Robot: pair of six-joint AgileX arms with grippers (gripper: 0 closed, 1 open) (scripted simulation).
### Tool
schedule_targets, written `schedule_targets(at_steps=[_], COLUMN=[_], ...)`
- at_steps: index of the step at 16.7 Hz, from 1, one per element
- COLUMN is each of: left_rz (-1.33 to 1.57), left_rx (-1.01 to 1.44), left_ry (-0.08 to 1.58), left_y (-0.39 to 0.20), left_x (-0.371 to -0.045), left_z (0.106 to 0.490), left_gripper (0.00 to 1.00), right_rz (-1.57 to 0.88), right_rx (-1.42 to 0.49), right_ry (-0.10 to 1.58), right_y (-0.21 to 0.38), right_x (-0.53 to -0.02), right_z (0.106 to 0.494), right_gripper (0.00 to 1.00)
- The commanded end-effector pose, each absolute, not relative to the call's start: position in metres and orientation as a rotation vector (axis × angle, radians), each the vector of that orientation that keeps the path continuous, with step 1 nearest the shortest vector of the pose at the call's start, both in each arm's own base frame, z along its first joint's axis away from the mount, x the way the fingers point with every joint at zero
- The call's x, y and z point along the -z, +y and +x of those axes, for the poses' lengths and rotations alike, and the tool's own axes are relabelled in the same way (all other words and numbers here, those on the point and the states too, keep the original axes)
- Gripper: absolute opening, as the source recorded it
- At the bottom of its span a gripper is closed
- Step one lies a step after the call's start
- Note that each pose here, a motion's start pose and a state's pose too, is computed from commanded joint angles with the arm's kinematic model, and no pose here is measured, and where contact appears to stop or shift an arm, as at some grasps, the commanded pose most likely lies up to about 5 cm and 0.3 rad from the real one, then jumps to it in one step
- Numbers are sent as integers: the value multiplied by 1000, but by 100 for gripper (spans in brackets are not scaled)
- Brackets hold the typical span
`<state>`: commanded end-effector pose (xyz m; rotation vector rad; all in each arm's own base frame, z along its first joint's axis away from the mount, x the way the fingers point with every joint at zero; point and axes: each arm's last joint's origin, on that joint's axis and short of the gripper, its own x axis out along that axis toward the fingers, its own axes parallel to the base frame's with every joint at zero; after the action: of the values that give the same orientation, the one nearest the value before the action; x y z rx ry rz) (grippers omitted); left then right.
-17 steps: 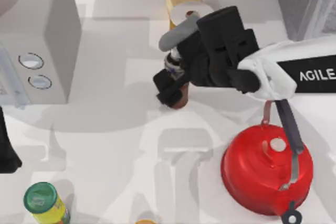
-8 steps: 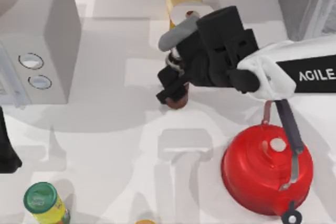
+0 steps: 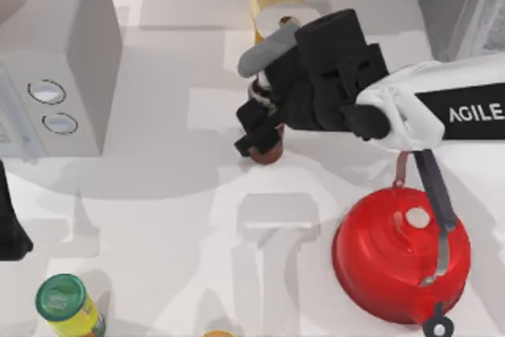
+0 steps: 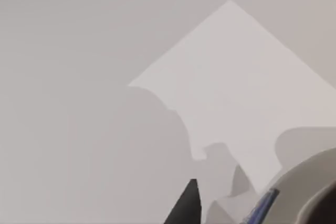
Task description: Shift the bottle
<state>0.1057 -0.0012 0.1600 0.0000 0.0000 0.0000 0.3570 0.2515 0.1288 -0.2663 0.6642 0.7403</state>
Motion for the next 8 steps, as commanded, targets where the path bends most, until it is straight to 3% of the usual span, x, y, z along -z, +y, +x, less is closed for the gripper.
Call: schedule_targets(at_steps=[4, 8], left_rz=[0, 0], left_rx=[0, 0], left_ry=[0, 0], left_y=[-1, -1], left_x=[-160, -160], left_z=[106, 106], left_gripper=[100, 100], right_rz=[-231, -153], right_rx=[-672, -473], right_ry=[655, 665], right_y=[225, 152], right_x=[-144, -172], right_z=[361, 351], right_gripper=[0, 0])
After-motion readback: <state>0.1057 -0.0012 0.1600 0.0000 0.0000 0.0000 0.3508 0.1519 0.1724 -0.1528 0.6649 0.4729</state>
